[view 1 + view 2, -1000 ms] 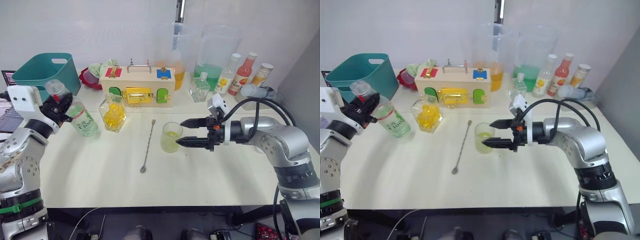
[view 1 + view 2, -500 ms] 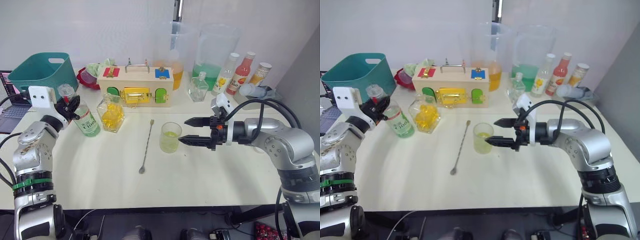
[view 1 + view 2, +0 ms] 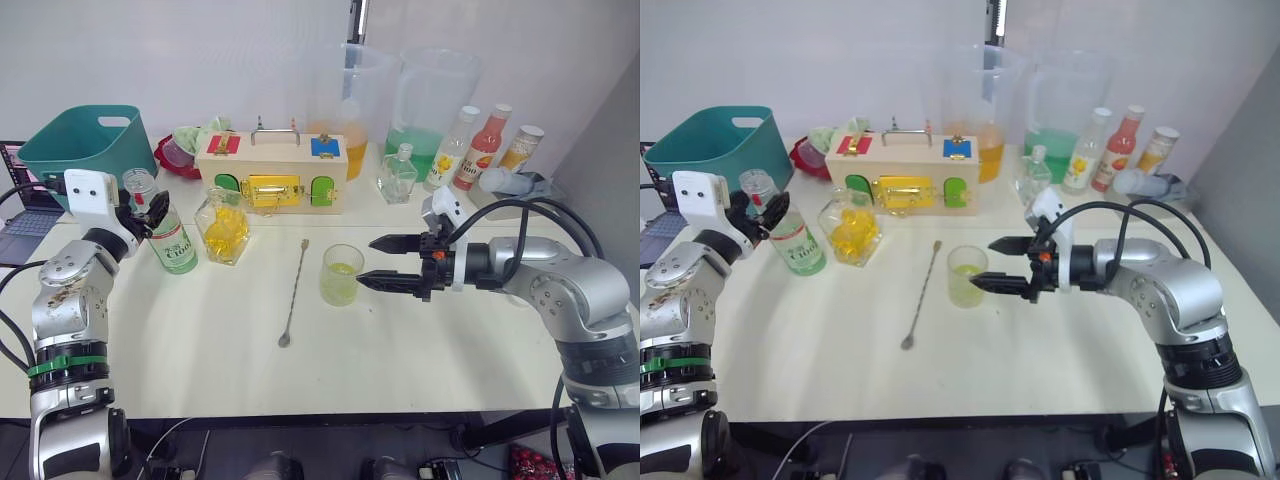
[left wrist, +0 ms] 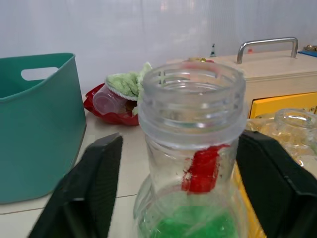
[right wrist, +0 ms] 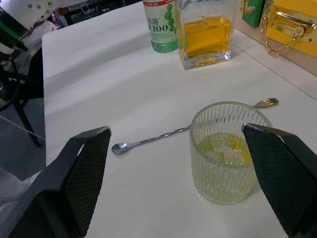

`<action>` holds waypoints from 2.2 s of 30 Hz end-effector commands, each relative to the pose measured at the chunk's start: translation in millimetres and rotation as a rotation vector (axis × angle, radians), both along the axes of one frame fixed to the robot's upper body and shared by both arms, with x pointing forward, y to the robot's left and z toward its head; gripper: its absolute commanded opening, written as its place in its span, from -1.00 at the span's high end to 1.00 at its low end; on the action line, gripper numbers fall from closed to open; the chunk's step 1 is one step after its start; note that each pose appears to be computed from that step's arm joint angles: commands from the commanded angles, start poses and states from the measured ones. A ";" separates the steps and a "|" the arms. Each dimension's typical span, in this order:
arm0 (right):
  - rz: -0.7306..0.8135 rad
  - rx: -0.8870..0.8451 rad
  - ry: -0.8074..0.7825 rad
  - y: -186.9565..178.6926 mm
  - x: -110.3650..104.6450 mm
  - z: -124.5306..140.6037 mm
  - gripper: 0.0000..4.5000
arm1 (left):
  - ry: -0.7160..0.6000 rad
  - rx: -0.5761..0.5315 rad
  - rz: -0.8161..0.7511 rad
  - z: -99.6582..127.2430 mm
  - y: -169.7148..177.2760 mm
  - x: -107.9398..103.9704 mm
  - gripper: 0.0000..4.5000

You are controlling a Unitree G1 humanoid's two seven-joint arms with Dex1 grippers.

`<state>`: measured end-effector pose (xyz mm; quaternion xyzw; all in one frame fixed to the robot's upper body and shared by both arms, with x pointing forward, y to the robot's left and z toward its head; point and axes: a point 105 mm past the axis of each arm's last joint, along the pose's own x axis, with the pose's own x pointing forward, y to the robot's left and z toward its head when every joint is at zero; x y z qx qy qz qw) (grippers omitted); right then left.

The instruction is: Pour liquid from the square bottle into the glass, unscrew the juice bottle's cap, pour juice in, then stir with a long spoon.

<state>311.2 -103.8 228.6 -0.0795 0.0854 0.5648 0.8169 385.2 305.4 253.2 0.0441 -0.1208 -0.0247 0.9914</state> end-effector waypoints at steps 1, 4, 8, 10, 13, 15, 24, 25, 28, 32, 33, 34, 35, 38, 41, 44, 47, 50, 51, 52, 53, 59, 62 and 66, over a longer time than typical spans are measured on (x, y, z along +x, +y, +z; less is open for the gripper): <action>0.003 0.013 -0.046 -1.4 -3.1 13.5 -1.00 | -0.122 0.018 0.020 34.8 2.5 -10.6 -0.99; 0.005 0.016 -0.045 -0.8 -2.6 14.0 -1.00 | -0.206 -0.004 0.005 53.0 -0.8 -17.7 -0.99; 0.007 0.017 -0.044 -0.5 -2.3 14.2 -1.00 | -0.243 -0.014 -0.002 60.6 -2.1 -21.4 -0.99; 0.007 0.017 -0.044 -0.5 -2.3 14.2 -1.00 | -0.244 -0.015 -0.002 60.7 -2.2 -21.6 -0.99; 0.017 0.020 -0.054 0.9 -2.1 17.8 -1.00 | -0.330 0.032 -0.082 85.1 -16.8 -33.7 -0.99; 0.025 0.024 -0.068 1.4 -1.1 23.4 -1.00 | -0.427 0.105 -0.242 112.8 -44.1 -55.2 -0.99; -0.035 0.030 -0.157 -13.9 11.3 32.1 -1.00 | -0.297 0.133 -0.618 103.6 -92.1 -93.6 -0.99; -0.035 0.030 -0.159 -13.9 11.4 32.1 -1.00 | -0.293 0.131 -0.619 103.5 -92.1 -94.0 -0.99; -0.051 0.023 -0.183 -18.0 13.8 32.0 -1.00 | -0.220 0.149 -0.668 90.4 -97.4 -98.7 -0.99; -0.144 -0.036 -0.241 -48.4 13.5 10.3 -1.00 | 0.098 0.177 -0.792 10.9 -101.3 -116.3 -0.99; -0.176 -0.026 -0.245 -55.3 15.5 10.0 -1.00 | 0.114 0.196 -0.785 3.6 -99.0 -118.2 -0.99; -0.205 -0.022 -0.244 -64.6 15.0 7.1 -1.00 | 0.137 0.186 -0.772 -5.9 -94.2 -119.1 -0.99; -0.224 -0.019 -0.242 -71.0 14.2 5.0 -1.00 | 0.152 0.178 -0.764 -12.5 -90.8 -119.8 -0.99; -0.248 -0.010 -0.229 -81.4 10.1 -3.2 -1.00 | 0.177 0.176 -0.738 -25.2 -82.6 -120.6 -0.99; -0.289 0.022 -0.190 -95.2 3.9 -16.8 -1.00 | 0.220 0.215 -0.688 -45.9 -68.0 -121.8 -0.99; -0.333 0.035 -0.172 -108.0 1.0 -27.0 -1.00 | 0.223 0.205 -0.640 -58.3 -53.2 -122.9 -0.99; -0.367 0.011 -0.169 -119.6 -2.2 -37.4 -1.00 | 0.240 0.220 -0.622 -71.1 -44.5 -126.6 -0.99; -0.404 0.022 -0.145 -129.8 -10.1 -49.0 -1.00 | 0.225 0.169 -0.544 -82.1 -24.0 -131.2 -0.99; -0.418 0.024 -0.132 -133.6 -12.2 -52.7 -1.00 | 0.225 0.163 -0.527 -86.0 -19.4 -133.6 -0.99; -0.443 0.021 -0.120 -141.6 -14.5 -57.6 -1.00 | 0.235 0.150 -0.504 -93.4 -12.2 -138.3 -0.99; -0.461 0.017 -0.113 -147.3 -16.3 -61.0 -1.00 | 0.242 0.141 -0.489 -98.6 -7.4 -141.9 -0.99; -0.542 -0.001 -0.103 -176.5 -26.5 -72.3 -1.00 | 0.300 0.122 -0.392 -127.5 24.4 -163.4 -0.99; -0.588 -0.007 -0.120 -196.0 -31.8 -70.2 -1.00 | 0.352 0.100 -0.347 -143.4 39.6 -176.5 -0.99; -0.622 -0.013 -0.124 -210.8 -34.7 -68.3 -1.00 | 0.356 0.082 -0.340 -145.7 42.7 -179.7 -0.99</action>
